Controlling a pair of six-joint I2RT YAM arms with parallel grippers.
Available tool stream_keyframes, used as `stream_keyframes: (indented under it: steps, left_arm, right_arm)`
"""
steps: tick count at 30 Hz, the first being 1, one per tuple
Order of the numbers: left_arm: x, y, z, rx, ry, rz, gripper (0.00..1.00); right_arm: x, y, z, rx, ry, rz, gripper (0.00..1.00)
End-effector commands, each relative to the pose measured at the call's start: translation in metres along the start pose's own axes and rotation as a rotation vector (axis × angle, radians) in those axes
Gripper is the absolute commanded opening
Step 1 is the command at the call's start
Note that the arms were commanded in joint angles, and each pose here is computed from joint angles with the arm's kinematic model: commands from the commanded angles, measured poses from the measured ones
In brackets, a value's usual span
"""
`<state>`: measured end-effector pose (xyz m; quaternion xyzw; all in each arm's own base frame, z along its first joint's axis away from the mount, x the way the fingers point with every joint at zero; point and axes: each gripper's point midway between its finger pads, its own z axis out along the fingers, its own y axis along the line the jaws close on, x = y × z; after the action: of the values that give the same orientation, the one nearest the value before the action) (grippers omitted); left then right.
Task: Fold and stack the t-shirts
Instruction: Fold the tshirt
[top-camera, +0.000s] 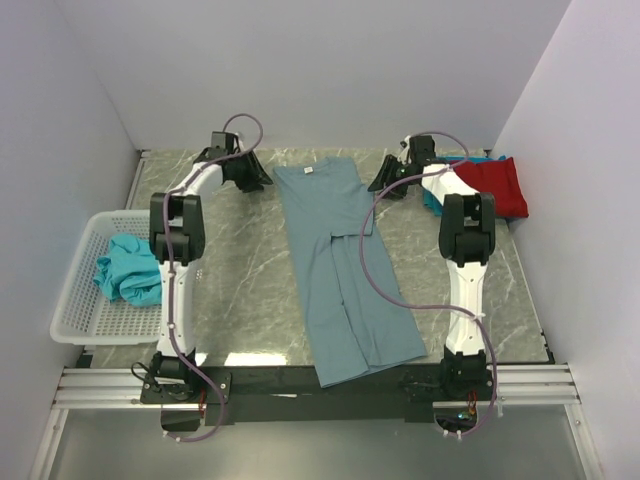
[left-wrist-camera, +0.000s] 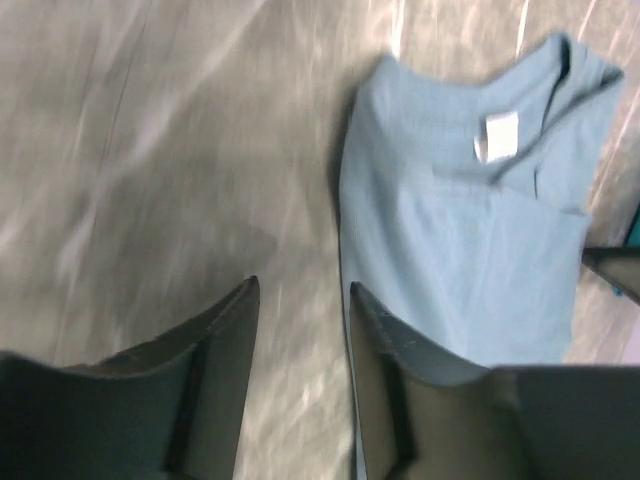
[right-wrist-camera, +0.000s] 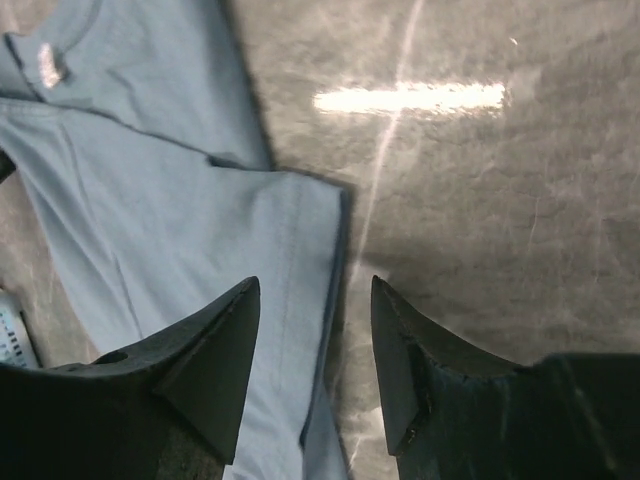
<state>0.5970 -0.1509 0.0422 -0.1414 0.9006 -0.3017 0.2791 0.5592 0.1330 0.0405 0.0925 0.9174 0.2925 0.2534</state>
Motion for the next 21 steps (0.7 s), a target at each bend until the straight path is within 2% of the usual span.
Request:
stream_keyframes:
  steps: [1, 4, 5, 7, 8, 10, 11, 12, 14, 15, 21]
  left_arm:
    - [-0.035, -0.044, -0.065, 0.063, -0.126, 0.143, 0.48]
    - [-0.047, -0.07, -0.116, 0.074, -0.215, 0.22, 0.53]
    - [-0.056, -0.092, -0.147, 0.101, -0.275, 0.255, 0.53]
    - [-0.038, -0.09, -0.162, 0.108, -0.267, 0.268, 0.53]
    - [-0.041, -0.109, -0.193, 0.141, -0.326, 0.301, 0.53]
    - [-0.016, -0.098, -0.203, 0.131, -0.308, 0.294, 0.54]
    - [-0.014, -0.111, -0.229, 0.156, -0.357, 0.32, 0.55]
    - [0.006, -0.096, -0.227, 0.137, -0.327, 0.306, 0.55]
    - [0.02, -0.1, -0.251, 0.155, -0.358, 0.329, 0.55]
    - [0.039, -0.084, -0.246, 0.128, -0.323, 0.319, 0.55]
    - [0.091, -0.027, -0.258, -0.041, -0.292, 0.375, 0.56]
  right_arm:
    - [0.001, 0.001, 0.009, 0.008, 0.014, 0.056, 0.55]
    - [-0.002, 0.004, 0.011, 0.003, 0.014, 0.073, 0.54]
    - [-0.001, 0.003, 0.014, 0.001, 0.017, 0.086, 0.53]
    - [0.001, 0.005, 0.017, -0.011, 0.03, 0.1, 0.5]
    - [0.004, 0.004, 0.02, -0.016, 0.042, 0.114, 0.49]
    - [0.008, 0.004, 0.023, -0.019, 0.055, 0.126, 0.48]
    - [0.011, 0.002, 0.025, -0.017, 0.066, 0.133, 0.46]
    - [0.012, 0.001, 0.025, -0.016, 0.07, 0.135, 0.46]
    - [0.015, -0.001, 0.026, -0.012, 0.078, 0.139, 0.44]
    - [0.015, -0.002, 0.026, -0.011, 0.077, 0.142, 0.42]
    - [0.015, -0.001, 0.029, -0.015, 0.077, 0.155, 0.23]
